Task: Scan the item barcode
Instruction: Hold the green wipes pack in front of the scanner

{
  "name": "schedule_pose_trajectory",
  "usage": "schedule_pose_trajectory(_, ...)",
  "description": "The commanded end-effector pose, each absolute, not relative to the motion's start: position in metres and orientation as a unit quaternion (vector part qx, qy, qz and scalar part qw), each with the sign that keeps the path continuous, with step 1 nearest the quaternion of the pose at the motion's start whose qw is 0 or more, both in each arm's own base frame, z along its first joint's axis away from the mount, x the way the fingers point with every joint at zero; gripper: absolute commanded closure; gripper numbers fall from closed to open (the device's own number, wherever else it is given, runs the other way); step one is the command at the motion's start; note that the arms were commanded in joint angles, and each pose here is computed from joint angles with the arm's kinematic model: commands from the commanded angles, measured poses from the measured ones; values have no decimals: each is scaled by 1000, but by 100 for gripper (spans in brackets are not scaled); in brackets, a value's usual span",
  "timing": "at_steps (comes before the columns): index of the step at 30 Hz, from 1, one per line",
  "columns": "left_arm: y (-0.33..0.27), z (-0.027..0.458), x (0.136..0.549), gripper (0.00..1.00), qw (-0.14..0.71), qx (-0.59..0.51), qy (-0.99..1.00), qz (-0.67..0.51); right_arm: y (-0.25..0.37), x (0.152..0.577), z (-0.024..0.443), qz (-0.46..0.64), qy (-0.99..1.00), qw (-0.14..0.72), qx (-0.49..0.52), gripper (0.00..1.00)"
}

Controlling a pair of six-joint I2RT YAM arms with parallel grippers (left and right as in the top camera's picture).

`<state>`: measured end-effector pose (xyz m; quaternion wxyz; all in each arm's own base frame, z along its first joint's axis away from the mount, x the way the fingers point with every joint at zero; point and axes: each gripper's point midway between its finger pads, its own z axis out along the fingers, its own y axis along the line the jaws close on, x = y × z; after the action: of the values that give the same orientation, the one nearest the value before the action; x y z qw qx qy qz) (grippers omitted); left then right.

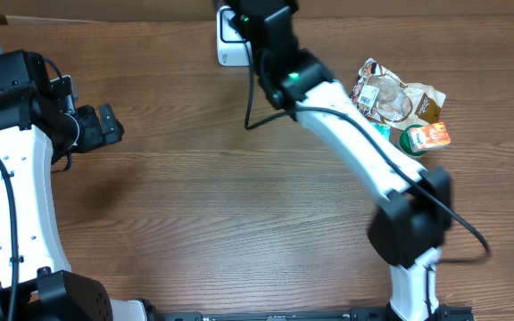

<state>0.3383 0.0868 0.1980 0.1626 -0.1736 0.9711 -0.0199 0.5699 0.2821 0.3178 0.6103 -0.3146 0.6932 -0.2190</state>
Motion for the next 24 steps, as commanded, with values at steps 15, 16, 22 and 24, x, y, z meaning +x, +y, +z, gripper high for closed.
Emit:
schedule_pose_trajectory(15, 84, 202, 339, 1, 170, -168, 971, -21, 296, 631, 225, -384, 572, 600, -405, 96)
schedule_pose_trajectory(16, 84, 202, 339, 1, 170, -168, 971, -21, 298, 632, 216, -381, 573, 594, -416, 96)
schedule_pose_trajectory(22, 84, 202, 339, 0, 170, -168, 971, -21, 305, 632, 196, -368, 575, 578, -448, 96)
schedule_pose_trajectory(24, 84, 202, 339, 0, 169, -168, 971, -21, 307, 632, 196, -378, 563, 572, -462, 96)
